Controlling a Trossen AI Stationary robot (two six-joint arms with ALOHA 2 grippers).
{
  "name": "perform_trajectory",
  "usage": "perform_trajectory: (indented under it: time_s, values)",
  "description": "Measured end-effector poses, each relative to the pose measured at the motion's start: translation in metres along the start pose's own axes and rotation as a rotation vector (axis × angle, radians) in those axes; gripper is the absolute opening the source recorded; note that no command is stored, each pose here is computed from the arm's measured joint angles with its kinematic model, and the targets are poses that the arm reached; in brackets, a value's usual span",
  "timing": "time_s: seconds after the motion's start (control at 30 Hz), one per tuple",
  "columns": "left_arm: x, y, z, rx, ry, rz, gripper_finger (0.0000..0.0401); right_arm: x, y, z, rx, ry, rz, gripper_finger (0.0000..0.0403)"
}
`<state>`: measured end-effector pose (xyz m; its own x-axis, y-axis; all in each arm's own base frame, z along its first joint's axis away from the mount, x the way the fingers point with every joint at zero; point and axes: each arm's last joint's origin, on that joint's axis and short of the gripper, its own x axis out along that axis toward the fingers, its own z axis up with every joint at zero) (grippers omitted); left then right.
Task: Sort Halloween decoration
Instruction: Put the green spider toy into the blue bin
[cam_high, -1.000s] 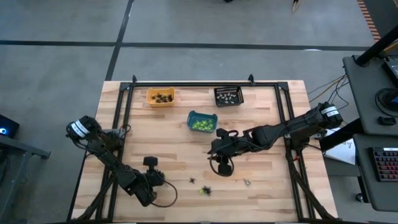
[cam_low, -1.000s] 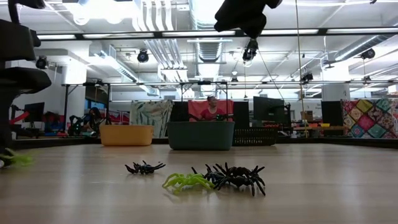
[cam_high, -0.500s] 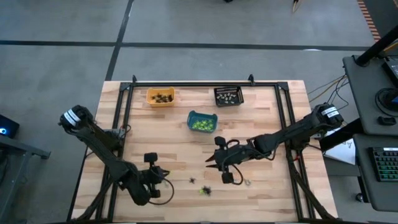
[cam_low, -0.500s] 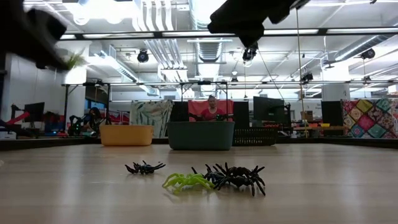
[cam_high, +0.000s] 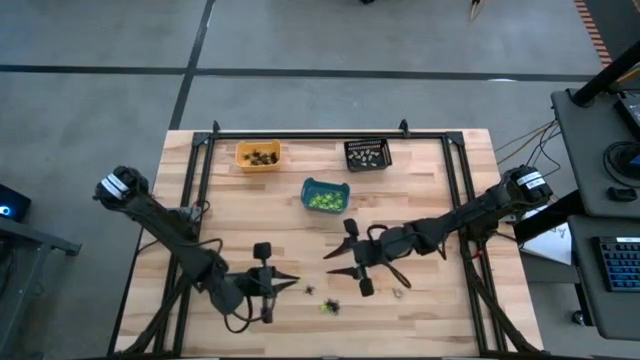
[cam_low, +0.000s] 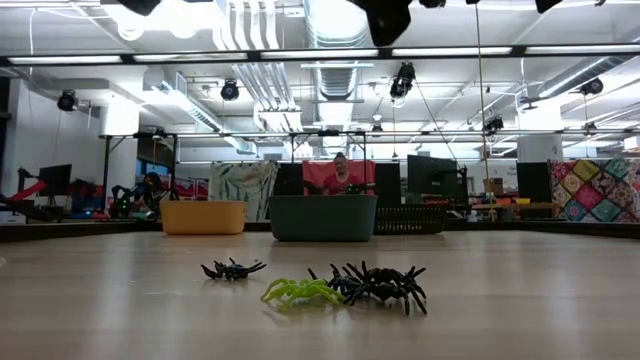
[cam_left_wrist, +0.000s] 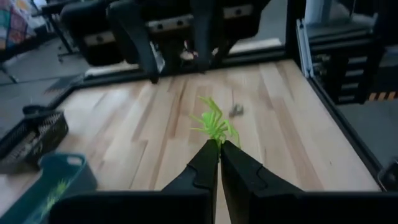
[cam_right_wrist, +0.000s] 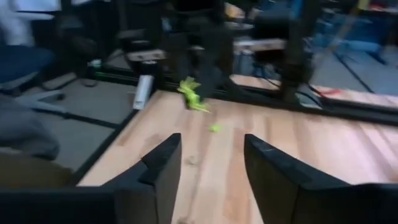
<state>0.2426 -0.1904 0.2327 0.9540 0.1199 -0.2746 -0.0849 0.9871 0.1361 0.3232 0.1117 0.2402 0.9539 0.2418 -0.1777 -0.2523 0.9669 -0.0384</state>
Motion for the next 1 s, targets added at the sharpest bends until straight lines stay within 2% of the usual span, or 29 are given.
perform_trajectory:
  time_s: [0.13, 0.2, 0.4, 0.67, 1.0]
  values:
    - [0.016, 0.004, 0.001, -0.008, -0.031, -0.006, 0.0000, 0.000, 0.003, 0.002, -0.024, -0.028, 0.098, 0.0185]
    - [0.024, 0.006, 0.001, -0.019, -0.044, -0.015, 0.0000, 0.000, 0.003, 0.003, -0.028, -0.032, 0.109, 0.0192]
    - [0.045, 0.004, 0.000, -0.032, -0.145, -0.079, 0.0000, 0.000, 0.003, 0.002, -0.030, -0.027, 0.105, 0.0196]
    - [0.057, 0.002, -0.001, -0.061, -0.222, -0.063, 0.0000, 0.000, 0.003, 0.002, -0.030, -0.022, 0.107, 0.0196]
    - [0.064, 0.006, -0.004, -0.076, -0.238, -0.042, 0.0000, 0.000, 0.003, 0.002, -0.030, -0.023, 0.117, 0.0196]
